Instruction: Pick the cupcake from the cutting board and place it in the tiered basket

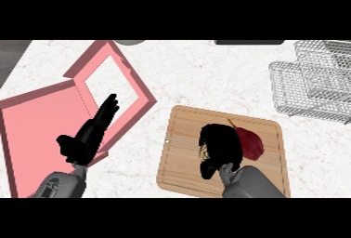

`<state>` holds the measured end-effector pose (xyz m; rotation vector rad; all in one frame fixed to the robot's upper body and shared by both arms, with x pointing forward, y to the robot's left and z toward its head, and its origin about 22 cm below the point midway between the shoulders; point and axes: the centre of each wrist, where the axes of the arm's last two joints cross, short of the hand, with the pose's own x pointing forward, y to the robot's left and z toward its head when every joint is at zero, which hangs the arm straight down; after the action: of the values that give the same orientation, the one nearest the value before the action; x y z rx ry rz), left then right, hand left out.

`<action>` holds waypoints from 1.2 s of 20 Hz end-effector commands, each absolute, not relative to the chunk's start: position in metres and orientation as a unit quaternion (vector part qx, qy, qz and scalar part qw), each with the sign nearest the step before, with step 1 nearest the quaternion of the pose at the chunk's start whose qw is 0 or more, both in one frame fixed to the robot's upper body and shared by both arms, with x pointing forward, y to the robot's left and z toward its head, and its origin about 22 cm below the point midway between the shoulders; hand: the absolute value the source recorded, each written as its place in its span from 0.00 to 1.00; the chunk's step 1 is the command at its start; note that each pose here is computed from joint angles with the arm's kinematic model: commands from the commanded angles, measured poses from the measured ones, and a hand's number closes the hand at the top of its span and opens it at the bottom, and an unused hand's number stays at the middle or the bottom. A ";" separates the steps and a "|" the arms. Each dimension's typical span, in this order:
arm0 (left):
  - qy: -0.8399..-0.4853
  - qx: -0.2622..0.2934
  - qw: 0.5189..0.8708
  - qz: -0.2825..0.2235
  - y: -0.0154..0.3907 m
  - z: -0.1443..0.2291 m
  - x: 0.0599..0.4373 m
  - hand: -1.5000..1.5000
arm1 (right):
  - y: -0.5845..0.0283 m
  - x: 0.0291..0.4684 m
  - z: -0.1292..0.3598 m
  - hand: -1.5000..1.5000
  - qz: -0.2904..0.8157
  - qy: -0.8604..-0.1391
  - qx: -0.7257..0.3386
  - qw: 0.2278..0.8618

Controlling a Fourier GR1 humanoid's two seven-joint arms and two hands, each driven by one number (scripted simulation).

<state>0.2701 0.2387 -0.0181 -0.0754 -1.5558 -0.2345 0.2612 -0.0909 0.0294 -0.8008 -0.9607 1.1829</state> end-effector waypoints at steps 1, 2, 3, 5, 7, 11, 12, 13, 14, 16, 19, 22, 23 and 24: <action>-0.696 -0.032 0.710 -0.096 0.248 -0.022 0.268 0.50 | -0.077 0.271 0.040 1.00 0.521 -0.433 -0.356 0.644; -0.688 -0.044 0.717 -0.105 0.230 -0.018 0.257 0.50 | -0.079 0.250 0.032 1.00 0.514 -0.439 -0.357 0.645; -0.691 -0.037 0.714 -0.103 0.240 -0.006 0.261 0.50 | -0.069 0.257 0.025 1.00 0.520 -0.437 -0.360 0.640; -0.689 -0.035 0.717 -0.098 0.231 -0.024 0.263 0.50 | -0.069 0.253 0.043 1.00 0.504 -0.454 -0.372 0.634; -0.694 -0.020 0.715 -0.086 0.247 -0.022 0.263 0.50 | -0.216 0.272 0.049 1.00 0.502 -0.428 -0.421 0.622; -0.693 0.002 0.718 -0.071 0.261 -0.021 0.259 0.50 | -0.310 0.281 0.063 1.00 0.469 -0.379 -0.481 0.637; -0.687 0.001 0.723 -0.065 0.262 -0.026 0.254 0.50 | -0.328 0.279 0.072 1.00 0.468 -0.387 -0.487 0.627; -0.690 -0.006 0.721 -0.059 0.257 -0.023 0.258 0.50 | -0.347 0.282 0.089 1.00 0.449 -0.405 -0.496 0.623; -0.690 -0.001 0.721 -0.062 0.263 -0.023 0.254 0.50 | -0.367 0.283 0.103 1.00 0.438 -0.413 -0.501 0.621; -0.691 0.005 0.720 -0.061 0.269 -0.023 0.252 0.50 | -0.393 0.282 0.120 1.00 0.381 -0.475 -0.480 0.632; -0.686 0.003 0.726 -0.056 0.264 -0.029 0.249 0.50 | -0.425 0.279 0.143 1.00 0.327 -0.561 -0.416 0.637; -0.691 -0.003 0.721 -0.054 0.264 -0.024 0.252 0.50 | -0.467 0.271 0.176 1.00 0.282 -0.626 -0.395 0.610; -0.690 -0.002 0.720 -0.069 0.269 -0.023 0.251 0.50 | -0.483 0.265 0.193 1.00 0.272 -0.648 -0.390 0.595; -0.690 -0.011 0.721 -0.069 0.257 -0.025 0.250 0.50 | -0.501 0.256 0.195 1.00 0.275 -0.653 -0.388 0.590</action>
<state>0.2536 0.2628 -0.0212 -0.0097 -1.5382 -0.1422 0.2758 -0.4506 0.1598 -0.9370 -1.3331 0.7260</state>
